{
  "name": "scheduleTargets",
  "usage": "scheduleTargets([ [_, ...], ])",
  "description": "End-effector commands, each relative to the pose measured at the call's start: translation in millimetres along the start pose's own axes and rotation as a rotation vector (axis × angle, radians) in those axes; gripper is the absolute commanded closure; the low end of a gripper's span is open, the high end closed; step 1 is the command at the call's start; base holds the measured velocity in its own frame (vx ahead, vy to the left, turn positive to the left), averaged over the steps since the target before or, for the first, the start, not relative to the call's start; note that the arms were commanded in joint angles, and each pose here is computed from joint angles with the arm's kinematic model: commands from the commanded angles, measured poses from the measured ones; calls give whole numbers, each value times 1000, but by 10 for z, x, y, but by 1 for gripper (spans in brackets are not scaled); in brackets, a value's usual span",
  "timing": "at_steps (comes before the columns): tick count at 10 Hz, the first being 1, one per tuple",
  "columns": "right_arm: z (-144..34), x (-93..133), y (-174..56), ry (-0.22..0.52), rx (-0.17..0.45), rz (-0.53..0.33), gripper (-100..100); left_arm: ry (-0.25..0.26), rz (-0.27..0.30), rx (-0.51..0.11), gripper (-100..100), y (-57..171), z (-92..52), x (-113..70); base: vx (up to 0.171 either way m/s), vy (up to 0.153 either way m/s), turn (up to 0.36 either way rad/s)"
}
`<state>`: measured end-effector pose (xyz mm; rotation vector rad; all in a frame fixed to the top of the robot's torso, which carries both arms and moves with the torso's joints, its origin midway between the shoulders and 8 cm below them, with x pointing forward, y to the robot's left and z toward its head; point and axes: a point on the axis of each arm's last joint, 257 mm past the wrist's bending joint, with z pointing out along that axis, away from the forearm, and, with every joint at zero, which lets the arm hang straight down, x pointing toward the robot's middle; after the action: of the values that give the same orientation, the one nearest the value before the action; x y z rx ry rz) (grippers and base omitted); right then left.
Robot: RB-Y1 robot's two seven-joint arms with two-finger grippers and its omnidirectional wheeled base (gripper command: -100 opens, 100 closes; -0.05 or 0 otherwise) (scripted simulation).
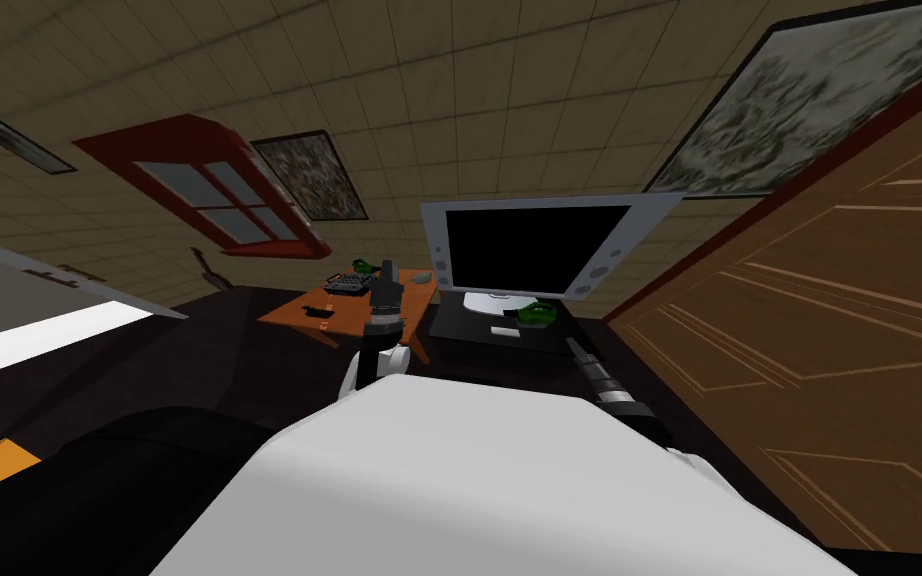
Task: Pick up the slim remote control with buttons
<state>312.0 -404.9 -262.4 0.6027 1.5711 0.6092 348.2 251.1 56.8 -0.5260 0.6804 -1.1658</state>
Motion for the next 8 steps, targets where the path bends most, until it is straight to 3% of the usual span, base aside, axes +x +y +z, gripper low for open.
scheduleTargets([
  [1,-96,36,-263,54,47,-64,-100,0,0,0,0,0,0,0,-7,-37,398],
  [4,-259,142,-622,112,118,-116,-100,0,0,0,0,0,0,0,-11,-36,205],
  [5,-351,196,-786,160,145,-172,-100,0,0,0,0,0,0,0,-5,-25,366],
  [8,-617,304,-1234,229,235,-220,-100,0,0,0,0,0,0,0,-3,-23,242],
])
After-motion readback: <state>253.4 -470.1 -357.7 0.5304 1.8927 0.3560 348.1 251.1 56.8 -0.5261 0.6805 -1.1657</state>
